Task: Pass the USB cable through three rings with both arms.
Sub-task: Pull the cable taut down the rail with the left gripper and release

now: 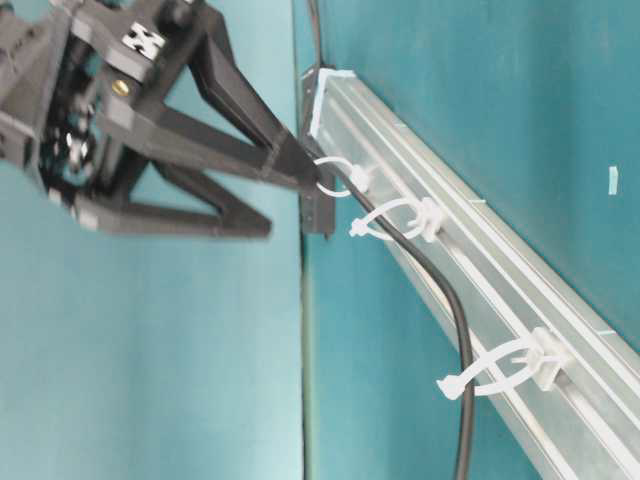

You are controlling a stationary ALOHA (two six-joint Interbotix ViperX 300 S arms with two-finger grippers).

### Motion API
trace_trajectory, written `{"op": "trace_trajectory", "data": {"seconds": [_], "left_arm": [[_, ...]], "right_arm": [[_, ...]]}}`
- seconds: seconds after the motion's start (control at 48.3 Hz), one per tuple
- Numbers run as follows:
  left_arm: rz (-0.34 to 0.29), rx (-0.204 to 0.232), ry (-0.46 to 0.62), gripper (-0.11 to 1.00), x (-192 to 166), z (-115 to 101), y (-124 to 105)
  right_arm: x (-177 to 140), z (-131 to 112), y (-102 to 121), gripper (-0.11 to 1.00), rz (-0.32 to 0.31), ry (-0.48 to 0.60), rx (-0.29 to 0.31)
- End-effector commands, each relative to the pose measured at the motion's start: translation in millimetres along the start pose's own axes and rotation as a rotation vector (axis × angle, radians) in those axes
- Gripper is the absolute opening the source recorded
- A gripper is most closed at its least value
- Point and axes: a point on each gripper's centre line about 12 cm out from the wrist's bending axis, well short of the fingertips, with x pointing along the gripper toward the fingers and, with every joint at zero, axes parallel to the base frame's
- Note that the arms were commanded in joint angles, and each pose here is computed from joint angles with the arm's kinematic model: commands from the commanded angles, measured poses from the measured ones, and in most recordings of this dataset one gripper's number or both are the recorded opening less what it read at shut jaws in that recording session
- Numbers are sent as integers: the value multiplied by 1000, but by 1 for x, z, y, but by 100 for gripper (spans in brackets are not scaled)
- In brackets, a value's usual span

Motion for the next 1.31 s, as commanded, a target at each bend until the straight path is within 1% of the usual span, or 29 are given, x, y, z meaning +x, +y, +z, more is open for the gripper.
{"op": "trace_trajectory", "data": {"seconds": [0.0,0.083,0.29,0.414,0.58,0.642,0.808,0.87,1.098,1.181,1.285], "left_arm": [[-89,2,-63,10,-31,14,-21],[-99,6,-70,10,-38,16,-23],[-144,7,-105,10,-56,19,-27],[-152,10,-112,10,-59,18,-27],[-152,12,-112,10,-59,19,-27],[-149,18,-113,10,-59,19,-27],[-142,19,-108,9,-53,20,-28],[-141,28,-107,9,-52,20,-28],[-135,31,-104,9,-51,19,-26],[-134,39,-105,9,-50,19,-26],[-138,68,-110,9,-51,19,-27]], "right_arm": [[-10,2,2,87,-8,-26,31],[-15,-3,4,87,-10,-32,63],[-25,-10,7,87,-29,-72,117],[-28,-13,7,87,-41,-99,148],[-29,-16,7,87,-51,-121,162],[-29,-15,7,87,-55,-128,159],[-29,-11,5,87,-67,-159,159],[-29,-10,4,87,-73,-167,159],[-29,-7,3,87,-81,-190,164],[-29,-3,4,87,-87,-217,168],[-30,-1,4,87,-92,-244,196]]}}
